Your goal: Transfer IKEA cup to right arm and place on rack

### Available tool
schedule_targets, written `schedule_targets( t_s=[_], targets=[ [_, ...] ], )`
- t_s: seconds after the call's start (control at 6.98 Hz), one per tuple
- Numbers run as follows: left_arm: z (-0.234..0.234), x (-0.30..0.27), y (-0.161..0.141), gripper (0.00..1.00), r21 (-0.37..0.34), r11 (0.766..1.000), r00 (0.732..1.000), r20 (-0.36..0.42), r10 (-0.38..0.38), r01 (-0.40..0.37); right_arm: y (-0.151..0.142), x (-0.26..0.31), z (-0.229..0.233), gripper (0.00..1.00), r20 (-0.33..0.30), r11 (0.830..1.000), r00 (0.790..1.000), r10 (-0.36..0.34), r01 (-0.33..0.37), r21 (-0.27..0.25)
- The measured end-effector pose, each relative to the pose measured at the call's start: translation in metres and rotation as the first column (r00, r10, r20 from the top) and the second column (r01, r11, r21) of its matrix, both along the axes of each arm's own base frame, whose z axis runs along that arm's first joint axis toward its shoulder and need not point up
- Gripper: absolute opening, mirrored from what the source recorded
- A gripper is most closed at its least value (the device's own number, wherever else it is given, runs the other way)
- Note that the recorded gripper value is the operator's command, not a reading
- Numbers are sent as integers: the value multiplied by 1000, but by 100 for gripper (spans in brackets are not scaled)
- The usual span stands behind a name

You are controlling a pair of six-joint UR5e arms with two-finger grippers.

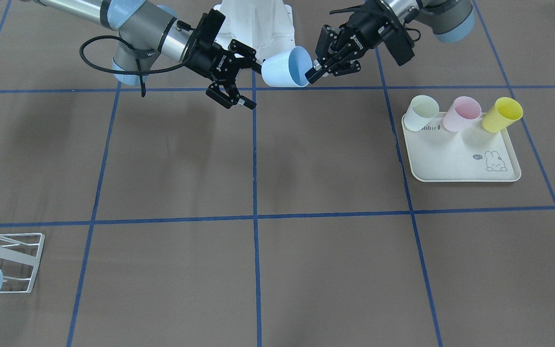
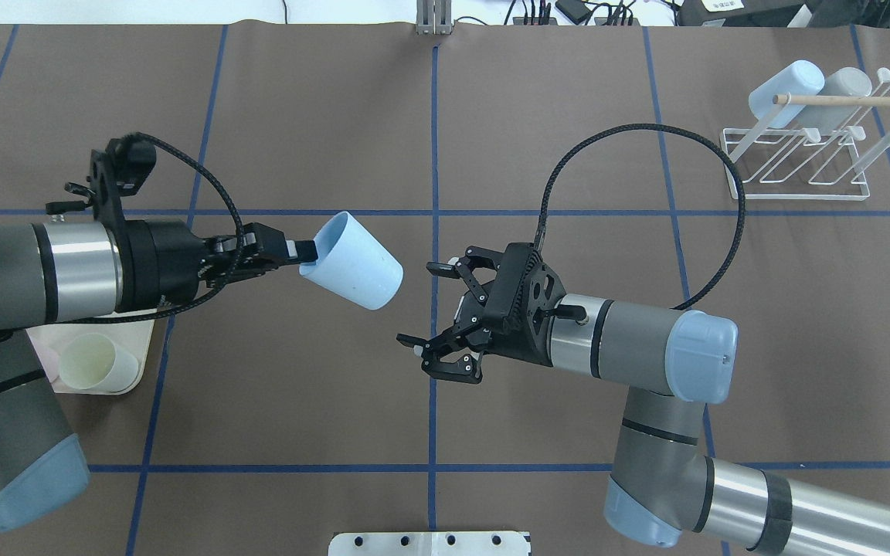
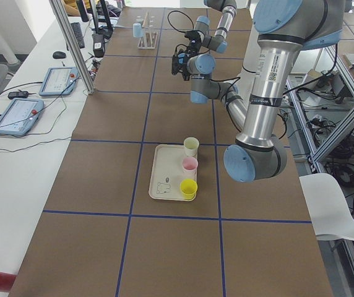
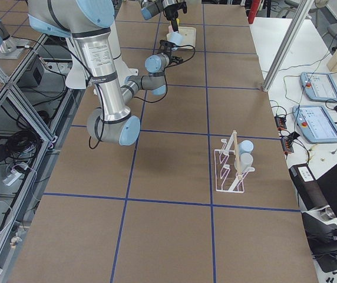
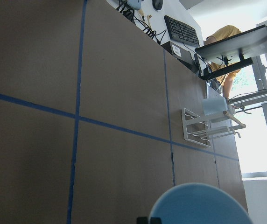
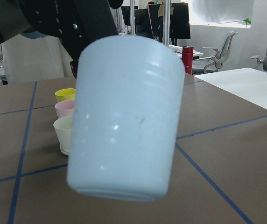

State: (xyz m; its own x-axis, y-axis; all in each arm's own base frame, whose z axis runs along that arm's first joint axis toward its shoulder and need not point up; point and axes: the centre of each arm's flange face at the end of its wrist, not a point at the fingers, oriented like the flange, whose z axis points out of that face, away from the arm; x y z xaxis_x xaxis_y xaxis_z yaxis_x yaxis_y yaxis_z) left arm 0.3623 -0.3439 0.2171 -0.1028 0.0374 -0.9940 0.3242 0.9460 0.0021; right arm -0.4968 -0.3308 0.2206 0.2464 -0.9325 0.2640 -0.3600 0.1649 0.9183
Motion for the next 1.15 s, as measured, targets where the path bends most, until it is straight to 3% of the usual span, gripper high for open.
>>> schedule_targets(
  t_s=[0.86,1.0,1.15],
  targets=[
    [1,36,-8,0,-8,1000,1000,19,15,-15,2,1,-3,99,7,1000,1000,-2,2,3],
    [3,37,-9,0,-9,1000,1000,23,14,-14,2,1,-4,91,8,1000,1000,-2,2,3],
    [3,37,-10,0,-10,1000,1000,24,12,-12,2,1,-4,73,8,1000,1000,-2,2,4]
  ],
)
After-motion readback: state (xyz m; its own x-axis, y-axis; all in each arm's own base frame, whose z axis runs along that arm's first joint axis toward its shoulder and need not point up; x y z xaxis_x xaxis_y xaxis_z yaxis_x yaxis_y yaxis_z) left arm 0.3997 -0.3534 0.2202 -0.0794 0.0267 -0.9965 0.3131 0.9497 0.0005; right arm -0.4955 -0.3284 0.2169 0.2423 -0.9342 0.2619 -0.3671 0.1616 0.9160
